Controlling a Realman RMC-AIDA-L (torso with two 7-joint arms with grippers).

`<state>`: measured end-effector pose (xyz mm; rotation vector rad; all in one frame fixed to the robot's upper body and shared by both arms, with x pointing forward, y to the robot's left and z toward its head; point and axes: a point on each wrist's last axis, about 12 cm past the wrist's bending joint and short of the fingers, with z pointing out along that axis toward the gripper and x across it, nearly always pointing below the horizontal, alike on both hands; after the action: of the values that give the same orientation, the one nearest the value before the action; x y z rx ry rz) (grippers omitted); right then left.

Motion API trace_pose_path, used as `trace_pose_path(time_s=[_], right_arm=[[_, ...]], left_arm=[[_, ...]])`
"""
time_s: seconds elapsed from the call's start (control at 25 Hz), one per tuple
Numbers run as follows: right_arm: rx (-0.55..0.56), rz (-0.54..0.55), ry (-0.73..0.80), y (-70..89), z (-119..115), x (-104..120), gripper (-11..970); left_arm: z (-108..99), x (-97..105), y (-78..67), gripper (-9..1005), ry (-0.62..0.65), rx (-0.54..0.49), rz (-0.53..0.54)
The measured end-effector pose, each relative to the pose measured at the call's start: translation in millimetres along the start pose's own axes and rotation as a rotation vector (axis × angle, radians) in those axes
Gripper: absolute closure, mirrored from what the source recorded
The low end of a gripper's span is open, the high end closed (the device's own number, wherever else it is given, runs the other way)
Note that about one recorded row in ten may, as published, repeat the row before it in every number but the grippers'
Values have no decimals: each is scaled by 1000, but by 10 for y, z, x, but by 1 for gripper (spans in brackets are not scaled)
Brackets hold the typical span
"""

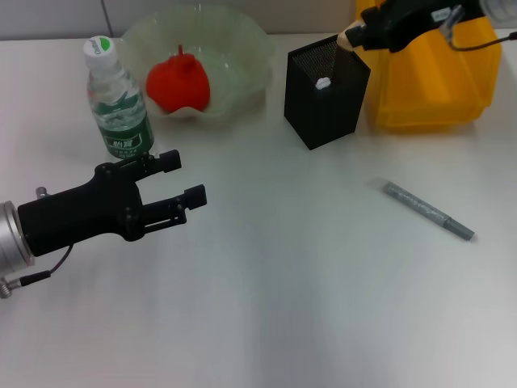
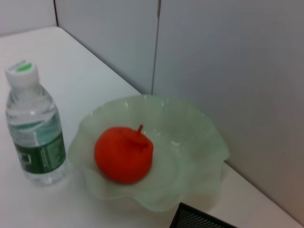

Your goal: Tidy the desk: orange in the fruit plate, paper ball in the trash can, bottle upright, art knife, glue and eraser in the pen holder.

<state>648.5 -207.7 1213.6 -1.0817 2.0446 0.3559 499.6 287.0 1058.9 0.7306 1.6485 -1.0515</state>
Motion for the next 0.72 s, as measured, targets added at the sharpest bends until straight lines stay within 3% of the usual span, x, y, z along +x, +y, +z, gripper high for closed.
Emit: trace_pose_path(time_s=[0.12, 0.44, 0.52, 0.72], right_arm=[[14, -10, 29, 41, 167, 52, 618], [35, -11, 27, 66, 294, 61, 616], [40, -1, 21, 66, 305, 76, 492], [6, 70, -61, 90, 274, 71, 305]], left_arm=[[2, 2, -1, 198, 0, -1, 0], [-24, 34, -15, 198, 0, -9, 1], [-35, 40, -16, 198, 1, -11, 1], [-46, 35, -15, 197, 1, -10, 3]])
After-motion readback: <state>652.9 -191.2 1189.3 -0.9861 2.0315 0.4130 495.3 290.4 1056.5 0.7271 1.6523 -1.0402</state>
